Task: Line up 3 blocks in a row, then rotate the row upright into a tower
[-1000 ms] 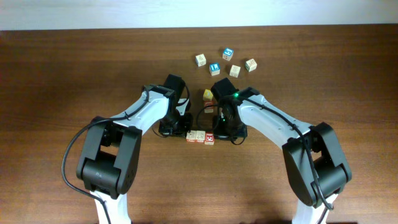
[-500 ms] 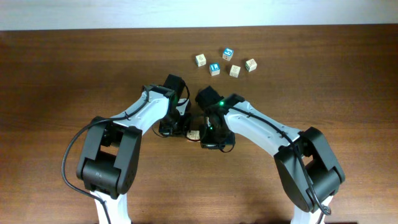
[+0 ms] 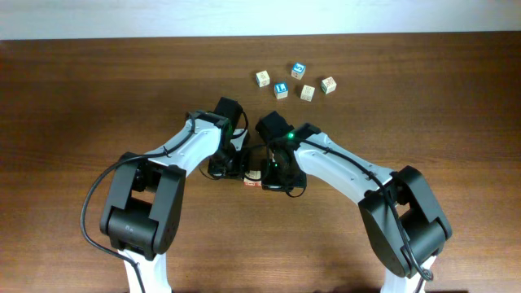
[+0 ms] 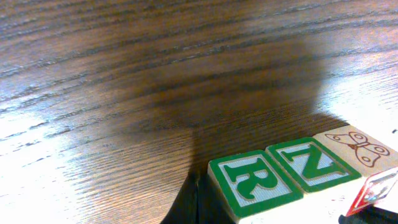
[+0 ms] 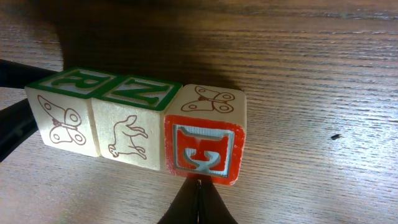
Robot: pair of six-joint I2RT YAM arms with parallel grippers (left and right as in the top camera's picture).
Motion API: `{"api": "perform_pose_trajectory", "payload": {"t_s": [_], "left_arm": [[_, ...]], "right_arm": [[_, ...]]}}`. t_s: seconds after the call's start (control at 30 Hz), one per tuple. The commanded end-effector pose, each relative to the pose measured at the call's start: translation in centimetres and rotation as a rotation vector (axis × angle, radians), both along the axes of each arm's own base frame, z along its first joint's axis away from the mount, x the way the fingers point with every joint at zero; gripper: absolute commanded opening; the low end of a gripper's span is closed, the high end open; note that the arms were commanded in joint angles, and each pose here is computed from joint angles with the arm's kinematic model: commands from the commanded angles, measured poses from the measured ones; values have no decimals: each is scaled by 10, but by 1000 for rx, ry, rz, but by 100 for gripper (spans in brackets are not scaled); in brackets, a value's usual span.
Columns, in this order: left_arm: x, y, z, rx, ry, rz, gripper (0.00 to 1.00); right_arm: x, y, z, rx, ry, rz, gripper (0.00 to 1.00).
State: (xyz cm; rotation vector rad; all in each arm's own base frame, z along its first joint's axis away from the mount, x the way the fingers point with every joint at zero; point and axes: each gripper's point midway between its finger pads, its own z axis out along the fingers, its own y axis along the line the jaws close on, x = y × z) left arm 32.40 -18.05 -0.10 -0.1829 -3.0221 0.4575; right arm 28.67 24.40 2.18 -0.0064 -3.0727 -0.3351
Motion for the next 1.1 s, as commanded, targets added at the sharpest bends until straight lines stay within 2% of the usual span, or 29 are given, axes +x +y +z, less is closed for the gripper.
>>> {"api": "perform_pose_trajectory", "payload": {"t_s": [0.0,0.17,0.37,0.53,0.67,0.77,1.07], "left_arm": [[-3,-3,2,-13,6,2,0],[-3,-3,2,-13,6,2,0],[-3,-3,2,-13,6,2,0],[-3,-3,2,-13,6,2,0],[-3,-3,2,-13,6,2,0],[-3,-3,2,-13,6,2,0],[-3,-3,2,-14,6,2,0]], "right_arm": [[-4,-2,-6,-9,20,4,4],[-8,4,20,63,23,58,4],[25,-32,47,82,-16,-13,4],[36,-62,35,79,-10,-69,6],[28,-44,12,188,24,-62,4],[22,-44,-3,203,35,-95,4],[20,-31,-7,295,37,-85,4]]}}
